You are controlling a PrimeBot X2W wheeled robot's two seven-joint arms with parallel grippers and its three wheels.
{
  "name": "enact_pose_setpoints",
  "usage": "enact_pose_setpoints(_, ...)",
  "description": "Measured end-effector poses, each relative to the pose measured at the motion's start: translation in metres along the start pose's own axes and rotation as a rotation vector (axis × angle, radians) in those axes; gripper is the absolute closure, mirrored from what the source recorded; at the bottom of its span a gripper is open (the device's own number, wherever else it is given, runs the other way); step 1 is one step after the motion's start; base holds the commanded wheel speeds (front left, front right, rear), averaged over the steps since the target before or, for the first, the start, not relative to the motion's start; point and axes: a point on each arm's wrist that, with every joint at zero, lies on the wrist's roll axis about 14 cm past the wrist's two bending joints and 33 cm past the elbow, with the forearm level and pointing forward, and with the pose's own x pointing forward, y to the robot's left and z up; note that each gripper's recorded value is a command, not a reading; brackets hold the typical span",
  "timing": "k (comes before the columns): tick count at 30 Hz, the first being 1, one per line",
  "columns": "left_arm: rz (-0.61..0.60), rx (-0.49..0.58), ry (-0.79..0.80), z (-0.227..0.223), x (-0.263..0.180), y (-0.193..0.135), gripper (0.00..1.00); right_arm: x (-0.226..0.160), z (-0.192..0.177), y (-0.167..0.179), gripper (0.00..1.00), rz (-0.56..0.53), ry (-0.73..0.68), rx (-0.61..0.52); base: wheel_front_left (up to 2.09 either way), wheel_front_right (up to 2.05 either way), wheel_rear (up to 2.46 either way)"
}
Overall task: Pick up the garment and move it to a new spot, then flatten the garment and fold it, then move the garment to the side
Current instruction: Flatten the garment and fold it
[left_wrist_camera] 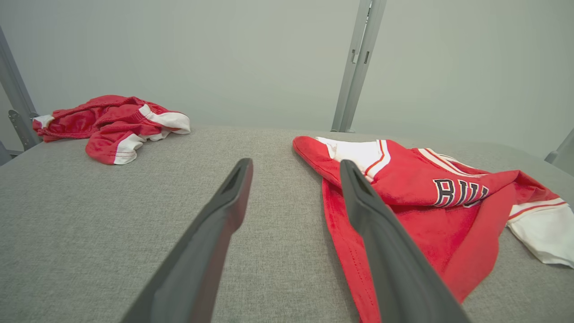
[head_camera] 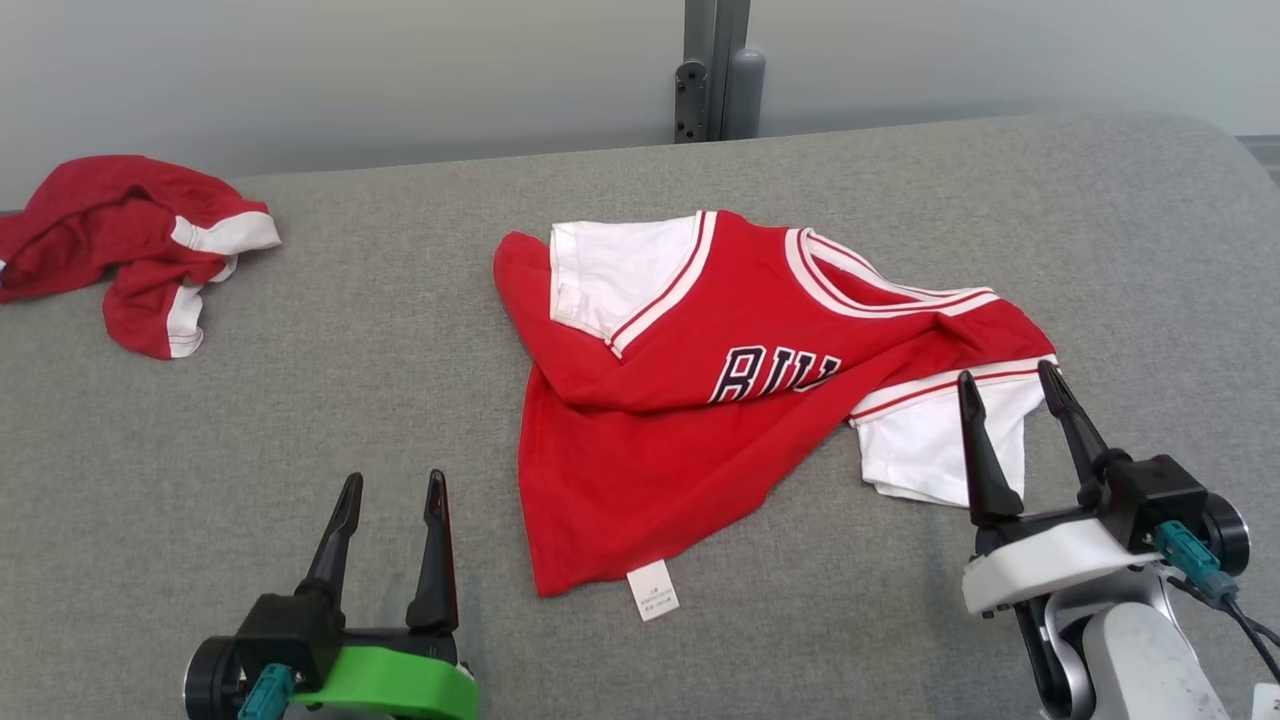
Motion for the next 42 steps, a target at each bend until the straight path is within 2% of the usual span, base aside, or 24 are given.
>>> enact_pose_setpoints(6,0.006,-0.011,0.012,-0.003,-0.011,0.001,0.00,-0.015,-0.003,-0.004,0.00,-0.027,0.007,0.060,0.00,0.00,0.00)
enact_pose_setpoints(23,0.011,-0.009,0.009,-0.002,-0.017,0.000,0.00,-0.017,-0.004,0.012,0.00,0.015,0.015,0.087,0.00,0.00,0.00)
enact_pose_setpoints(27,-0.008,-0.019,0.088,-0.027,-0.026,-0.006,0.00,-0.018,-0.004,0.014,0.00,0.020,0.016,0.087,0.00,0.00,0.00)
enact_pose_setpoints(35,-0.101,-0.163,0.364,-0.093,-0.047,-0.041,0.00,-0.023,-0.007,0.008,0.00,0.002,0.026,0.079,0.00,0.00,0.00)
enact_pose_setpoints(42,-0.120,-0.211,0.445,-0.113,-0.038,-0.053,0.00,-0.031,-0.011,-0.004,0.00,-0.035,0.042,0.069,0.00,0.00,0.00)
